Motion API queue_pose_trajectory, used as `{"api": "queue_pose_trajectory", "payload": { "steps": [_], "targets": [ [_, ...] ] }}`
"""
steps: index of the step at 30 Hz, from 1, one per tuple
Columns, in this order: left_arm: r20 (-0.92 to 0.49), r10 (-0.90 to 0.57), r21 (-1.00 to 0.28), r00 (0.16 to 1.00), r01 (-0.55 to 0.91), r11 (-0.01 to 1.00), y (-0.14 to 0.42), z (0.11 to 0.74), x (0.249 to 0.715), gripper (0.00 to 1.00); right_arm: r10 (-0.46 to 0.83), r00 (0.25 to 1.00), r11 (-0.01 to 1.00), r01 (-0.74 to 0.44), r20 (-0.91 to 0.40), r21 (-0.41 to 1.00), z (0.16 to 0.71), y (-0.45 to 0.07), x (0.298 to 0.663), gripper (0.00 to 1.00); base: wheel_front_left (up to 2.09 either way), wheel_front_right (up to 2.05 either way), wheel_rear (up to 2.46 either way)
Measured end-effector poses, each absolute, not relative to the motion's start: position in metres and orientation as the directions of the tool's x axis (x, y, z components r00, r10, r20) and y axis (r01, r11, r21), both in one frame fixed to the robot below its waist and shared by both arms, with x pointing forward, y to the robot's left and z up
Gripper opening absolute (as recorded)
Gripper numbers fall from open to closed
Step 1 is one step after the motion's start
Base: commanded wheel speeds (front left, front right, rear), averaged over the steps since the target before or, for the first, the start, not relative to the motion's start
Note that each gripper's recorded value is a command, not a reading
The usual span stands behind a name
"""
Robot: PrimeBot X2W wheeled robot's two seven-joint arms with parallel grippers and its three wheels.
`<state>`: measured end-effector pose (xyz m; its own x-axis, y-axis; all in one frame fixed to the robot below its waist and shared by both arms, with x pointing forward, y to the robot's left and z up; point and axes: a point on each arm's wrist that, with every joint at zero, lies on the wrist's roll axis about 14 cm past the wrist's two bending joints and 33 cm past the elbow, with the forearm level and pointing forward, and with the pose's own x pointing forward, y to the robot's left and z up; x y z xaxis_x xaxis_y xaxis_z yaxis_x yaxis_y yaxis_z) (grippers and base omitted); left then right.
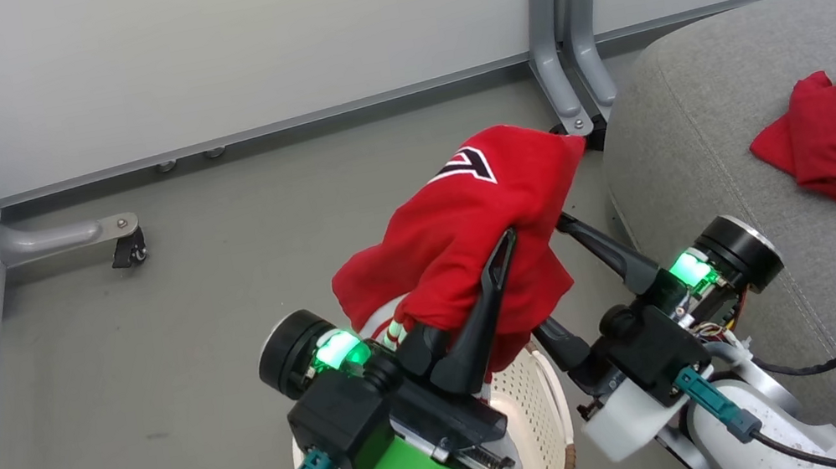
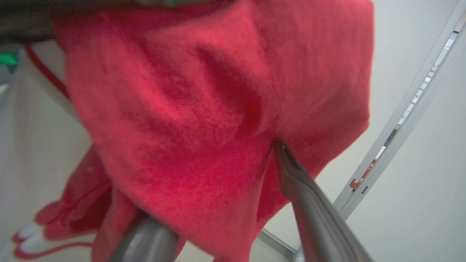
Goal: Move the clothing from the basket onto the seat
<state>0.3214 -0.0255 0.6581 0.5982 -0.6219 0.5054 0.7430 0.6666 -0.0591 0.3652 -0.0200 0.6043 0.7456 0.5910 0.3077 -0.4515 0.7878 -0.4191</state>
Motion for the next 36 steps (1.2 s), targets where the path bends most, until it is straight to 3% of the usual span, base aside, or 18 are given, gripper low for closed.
{"api": "queue_pose_trajectory", "payload": {
  "steps": [1,2,36],
  "targets": [
    [0.499,-0.629,-0.055,0.596,0.746,0.664,-0.026,0.656,0.321,0.00,0.591,0.746,0.788,-0.452,0.306,-0.418,0.604,-0.020,0.365,0.31,0.00,0.00,0.00],
    [0.490,-0.637,-0.050,0.595,0.749,0.661,-0.027,0.653,0.320,0.00,0.592,0.746,0.787,-0.454,0.303,-0.418,0.603,-0.020,0.365,0.00,0.00,0.00,0.00],
    [0.488,-0.628,-0.051,0.606,0.738,0.672,-0.023,0.652,0.325,0.00,0.536,0.769,0.837,-0.430,0.350,-0.337,0.613,-0.033,0.369,0.00,0.00,0.00,0.00]
  ]
}}
